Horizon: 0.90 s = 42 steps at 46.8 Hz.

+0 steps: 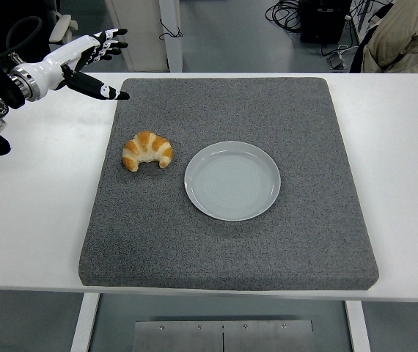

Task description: Place the bread on the plate

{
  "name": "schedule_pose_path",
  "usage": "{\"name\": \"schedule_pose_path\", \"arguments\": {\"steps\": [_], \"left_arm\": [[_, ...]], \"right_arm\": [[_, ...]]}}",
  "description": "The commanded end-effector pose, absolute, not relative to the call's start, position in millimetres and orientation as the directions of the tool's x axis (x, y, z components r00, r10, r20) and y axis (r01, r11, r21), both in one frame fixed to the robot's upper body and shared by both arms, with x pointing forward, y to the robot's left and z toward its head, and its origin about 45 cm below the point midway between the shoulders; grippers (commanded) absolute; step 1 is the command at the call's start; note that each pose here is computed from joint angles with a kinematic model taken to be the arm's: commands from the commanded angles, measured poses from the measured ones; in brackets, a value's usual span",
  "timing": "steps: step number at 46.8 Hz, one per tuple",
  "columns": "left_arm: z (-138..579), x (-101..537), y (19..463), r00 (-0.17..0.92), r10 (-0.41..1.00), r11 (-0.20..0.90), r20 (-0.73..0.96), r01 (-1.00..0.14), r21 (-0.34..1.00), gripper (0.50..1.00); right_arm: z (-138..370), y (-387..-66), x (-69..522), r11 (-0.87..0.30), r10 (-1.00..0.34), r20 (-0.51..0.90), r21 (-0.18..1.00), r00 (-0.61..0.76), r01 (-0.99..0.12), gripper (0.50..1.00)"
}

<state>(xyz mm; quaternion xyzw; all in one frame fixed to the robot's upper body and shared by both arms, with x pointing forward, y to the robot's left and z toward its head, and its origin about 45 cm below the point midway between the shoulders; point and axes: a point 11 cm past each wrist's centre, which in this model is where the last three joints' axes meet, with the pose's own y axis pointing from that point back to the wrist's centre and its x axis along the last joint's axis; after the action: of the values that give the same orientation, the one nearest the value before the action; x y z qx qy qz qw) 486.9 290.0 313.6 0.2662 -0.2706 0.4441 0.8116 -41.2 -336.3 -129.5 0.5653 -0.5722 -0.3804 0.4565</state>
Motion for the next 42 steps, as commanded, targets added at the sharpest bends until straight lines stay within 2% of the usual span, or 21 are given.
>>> {"name": "schedule_pose_path", "arguments": {"steps": [1, 18, 27, 42], "left_arm": [[304.7, 482.1, 283.9, 0.489, 0.519, 0.483, 0.701, -0.845, 0.231, 0.963], [292.6, 474.6, 276.5, 0.514, 0.356, 0.508, 0.781, -0.808, 0.300, 0.963], [279.3, 460.8, 258.6, 0.554, 0.259, 0.553, 0.791, -0.757, 0.348, 0.963], [268.5, 456.3, 255.6, 0.530, 0.194, 0.549, 0.825, -0.756, 0.357, 0.963]], "right_arm": [[-129.5, -336.5, -41.2, 0.072, -0.994, 0.093, 0.951, 0.056, -0.299, 1.000], [-129.5, -336.6, -41.2, 0.073, -0.994, 0.093, 0.951, 0.055, -0.300, 1.000], [-129.5, -336.5, -41.2, 0.072, -0.994, 0.093, 0.951, 0.056, -0.299, 1.000], [-129.4, -336.5, -41.0, 0.072, -0.994, 0.093, 0.951, 0.055, -0.301, 1.000]]}}
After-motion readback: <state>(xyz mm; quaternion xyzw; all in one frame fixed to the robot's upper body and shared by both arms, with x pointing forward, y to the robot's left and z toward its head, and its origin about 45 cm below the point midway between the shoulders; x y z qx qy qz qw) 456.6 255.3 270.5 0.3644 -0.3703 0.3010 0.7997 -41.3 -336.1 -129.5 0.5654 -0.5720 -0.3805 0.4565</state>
